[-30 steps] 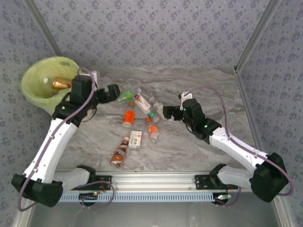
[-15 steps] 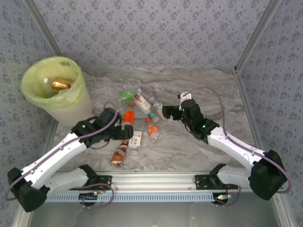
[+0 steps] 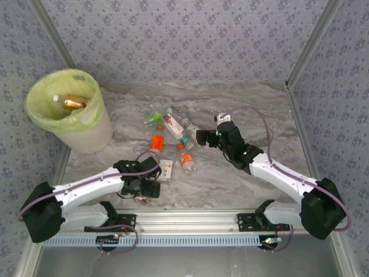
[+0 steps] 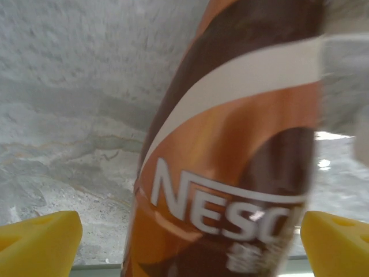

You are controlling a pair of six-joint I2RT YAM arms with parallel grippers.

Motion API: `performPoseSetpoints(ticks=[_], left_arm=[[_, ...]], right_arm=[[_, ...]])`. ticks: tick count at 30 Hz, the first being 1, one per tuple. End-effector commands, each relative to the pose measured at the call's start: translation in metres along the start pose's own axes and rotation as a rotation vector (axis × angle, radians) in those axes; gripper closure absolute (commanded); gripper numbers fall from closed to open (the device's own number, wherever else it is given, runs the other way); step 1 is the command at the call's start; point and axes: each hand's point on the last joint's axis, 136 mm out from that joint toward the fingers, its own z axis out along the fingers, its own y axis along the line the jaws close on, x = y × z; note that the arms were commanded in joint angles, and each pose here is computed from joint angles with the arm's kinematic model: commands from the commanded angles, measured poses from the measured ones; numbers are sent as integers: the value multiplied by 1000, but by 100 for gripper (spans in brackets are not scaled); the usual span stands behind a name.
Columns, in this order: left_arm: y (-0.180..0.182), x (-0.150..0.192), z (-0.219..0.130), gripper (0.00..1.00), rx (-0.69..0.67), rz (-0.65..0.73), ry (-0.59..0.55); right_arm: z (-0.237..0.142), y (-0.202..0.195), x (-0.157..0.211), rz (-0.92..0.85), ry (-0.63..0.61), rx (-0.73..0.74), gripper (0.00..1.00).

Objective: Put the plastic bottles in the bin

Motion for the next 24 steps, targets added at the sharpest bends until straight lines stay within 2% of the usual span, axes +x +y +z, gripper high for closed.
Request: performPoseSetpoints(ticks=[1,11,15,21,24], left_arm=[[-7,-2,5,9,29,25,-12],[-14,-15,17,29,23,60,-53],[-12,-21,8,37,24,45,-91],[-5,-33,-12,43,24,-3,-184],[-10,-43,-26,45,73,-33,-236]], right_arm=[[-1,1,-9,11,-20,19,0],[-2,-1,-9,18,-20,34,0],[-3,-1,-10,10,-21,34,0],[-2,0,-10,10,-29,34,0],[-3,0,-11,11,-37,32,0]])
